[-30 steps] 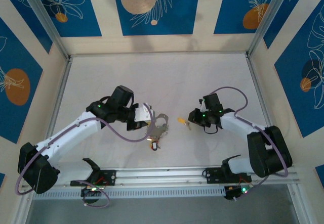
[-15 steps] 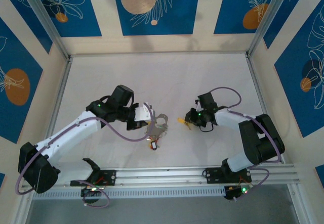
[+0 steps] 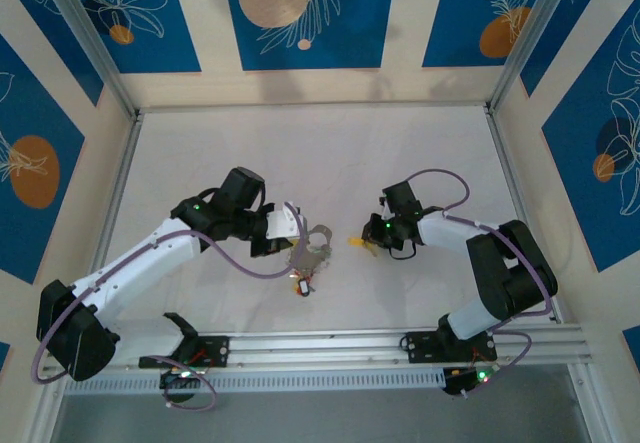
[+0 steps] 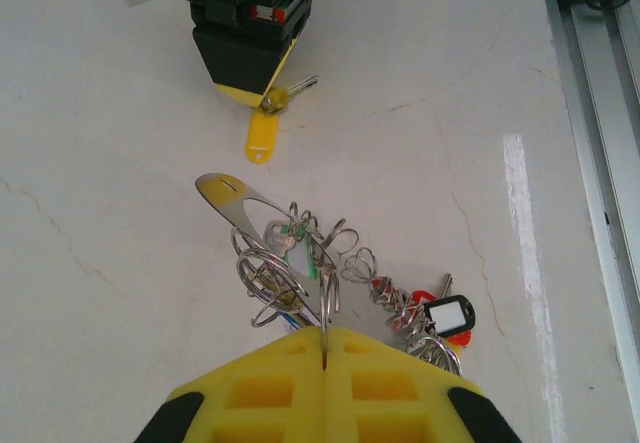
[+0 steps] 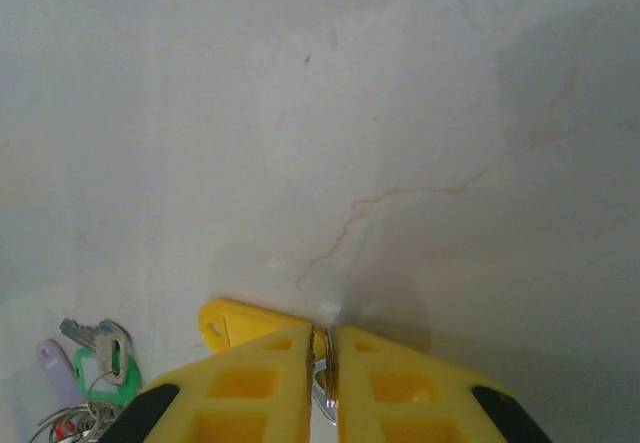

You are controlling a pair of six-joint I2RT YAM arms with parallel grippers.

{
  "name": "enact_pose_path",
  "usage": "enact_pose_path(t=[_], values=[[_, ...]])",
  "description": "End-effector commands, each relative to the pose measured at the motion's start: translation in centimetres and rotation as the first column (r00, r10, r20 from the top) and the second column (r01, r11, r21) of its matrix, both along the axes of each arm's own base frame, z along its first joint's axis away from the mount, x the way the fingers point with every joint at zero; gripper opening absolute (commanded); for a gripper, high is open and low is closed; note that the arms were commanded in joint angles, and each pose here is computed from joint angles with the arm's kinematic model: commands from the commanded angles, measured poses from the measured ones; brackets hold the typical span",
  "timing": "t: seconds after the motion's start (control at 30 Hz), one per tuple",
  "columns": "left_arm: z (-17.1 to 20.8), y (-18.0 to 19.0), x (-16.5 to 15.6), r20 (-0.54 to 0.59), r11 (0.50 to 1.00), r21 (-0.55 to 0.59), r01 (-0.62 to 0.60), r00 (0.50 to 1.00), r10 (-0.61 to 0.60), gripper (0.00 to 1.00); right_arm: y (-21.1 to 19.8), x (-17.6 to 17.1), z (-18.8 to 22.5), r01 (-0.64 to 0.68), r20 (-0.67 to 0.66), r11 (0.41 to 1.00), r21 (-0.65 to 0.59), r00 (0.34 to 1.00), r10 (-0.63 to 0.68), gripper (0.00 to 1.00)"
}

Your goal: Put the keys on the keyring

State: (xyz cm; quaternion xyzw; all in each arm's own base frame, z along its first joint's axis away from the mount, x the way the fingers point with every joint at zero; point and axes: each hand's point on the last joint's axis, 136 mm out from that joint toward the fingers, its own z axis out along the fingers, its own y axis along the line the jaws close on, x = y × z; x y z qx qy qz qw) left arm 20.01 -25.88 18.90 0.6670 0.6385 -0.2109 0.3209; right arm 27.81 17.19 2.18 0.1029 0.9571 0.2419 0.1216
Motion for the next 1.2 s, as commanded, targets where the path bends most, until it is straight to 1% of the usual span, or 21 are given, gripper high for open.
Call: enact_pose_path(t=[0.0,0.1,0.13,0.2,0.27,0.33,0.4,0.5,0.53,0.6,0.63,0.7,0.77,0.8,0.83,0.9,1.0,1.07,1.17], values=[[1.0,-0.3,0.1,0.023,1.000,-0.015,0.017,1.000,-0.016,0.00,-0.1,0.1,0.3,-0.007,0.000,0.999,-0.042,1.000,0.007,0.16],[1.1,-0.3,0.0,0.013,1.000,-0.010,0.018,1.000,-0.017,0.00,0.0,0.0,0.2,-0.013,0.000,0.999,-0.052,1.000,0.013,0.14],[1.1,-0.3,0.1,0.015,1.000,-0.009,0.016,1.000,-0.015,0.00,0.1,-0.1,0.1,-0.015,0.001,0.999,-0.051,1.000,0.015,0.11],[1.0,-0.3,0.1,0.017,1.000,-0.010,0.017,1.000,-0.017,0.00,0.4,0.1,0.4,-0.024,0.018,0.999,-0.047,1.000,0.025,0.02],[1.0,-0.3,-0.1,0.013,1.000,-0.011,0.026,1.000,-0.026,0.00,0.5,0.2,1.1,-0.031,0.050,0.999,-0.041,0.998,0.033,0.00],[1.3,-0.3,-0.1,0.012,1.000,-0.013,0.024,1.000,-0.024,0.00,1.0,0.3,2.4,-0.058,0.113,0.998,-0.018,0.992,0.059,0.00],[1.7,-0.2,0.0,0.024,1.000,-0.011,0.015,1.000,-0.015,0.00,1.8,0.3,4.1,-0.112,0.207,0.994,0.000,0.972,0.110,0.00],[2.3,0.2,0.4,0.003,0.999,0.009,-0.035,0.999,0.035,0.00,3.1,-0.3,7.1,-0.229,0.364,0.973,-0.011,0.906,0.217,0.00],[2.6,0.3,0.4,-0.019,0.999,0.028,-0.045,0.999,0.045,0.00,3.5,-0.4,8.2,-0.254,0.421,0.967,-0.021,0.875,0.239,0.00],[3.0,0.4,0.5,-0.060,0.996,0.060,-0.070,0.995,0.074,0.00,4.5,-0.9,9.9,-0.329,0.540,0.943,-0.050,0.785,0.303,0.00],[3.2,0.5,0.6,-0.077,0.994,0.072,-0.083,0.993,0.088,0.00,5.3,-1.4,11.0,-0.384,0.615,0.920,-0.082,0.707,0.350,0.00],[3.5,0.5,0.6,-0.099,0.992,0.078,-0.102,0.989,0.109,0.00,7.3,-3.1,12.8,-0.506,0.734,0.846,-0.168,0.508,0.450,0.00],[3.7,0.3,0.5,-0.108,0.992,0.066,-0.107,0.988,0.113,0.00,9.4,-5.7,14.5,-0.611,0.822,0.743,-0.273,0.254,0.510,0.00],[3.7,0.2,0.5,-0.107,0.993,0.062,-0.103,0.988,0.109,0.00,9.9,-6.5,15.2,-0.629,0.844,0.718,-0.297,0.179,0.506,0.00],[3.7,0.1,0.5,-0.106,0.993,0.059,-0.105,0.988,0.111,0.00,10.2,-7.0,16.0,-0.635,0.861,0.710,-0.304,0.136,0.490,0.00],[3.7,0.1,0.6,-0.100,0.993,0.059,-0.106,0.989,0.112,0.00,10.6,-7.4,17.2,-0.645,0.881,0.707,-0.290,0.110,0.461,0.00],[3.3,-0.1,0.5,-0.084,0.994,0.062,-0.094,0.991,0.099,0.00,11.5,-8.2,18.4,-0.673,0.893,0.679,-0.293,0.063,0.447,0.00],[2.9,-0.1,0.5,-0.071,0.994,0.070,-0.089,0.993,0.094,0.00,12.2,-8.6,19.0,-0.685,0.899,0.666,-0.294,0.038,0.436,0.00],[2.7,-0.3,0.3,-0.082,0.993,0.074,-0.089,0.992,0.095,0.00,13.2,-9.0,19.7,-0.700,0.907,0.653,-0.288,0.019,0.420,0.00]])
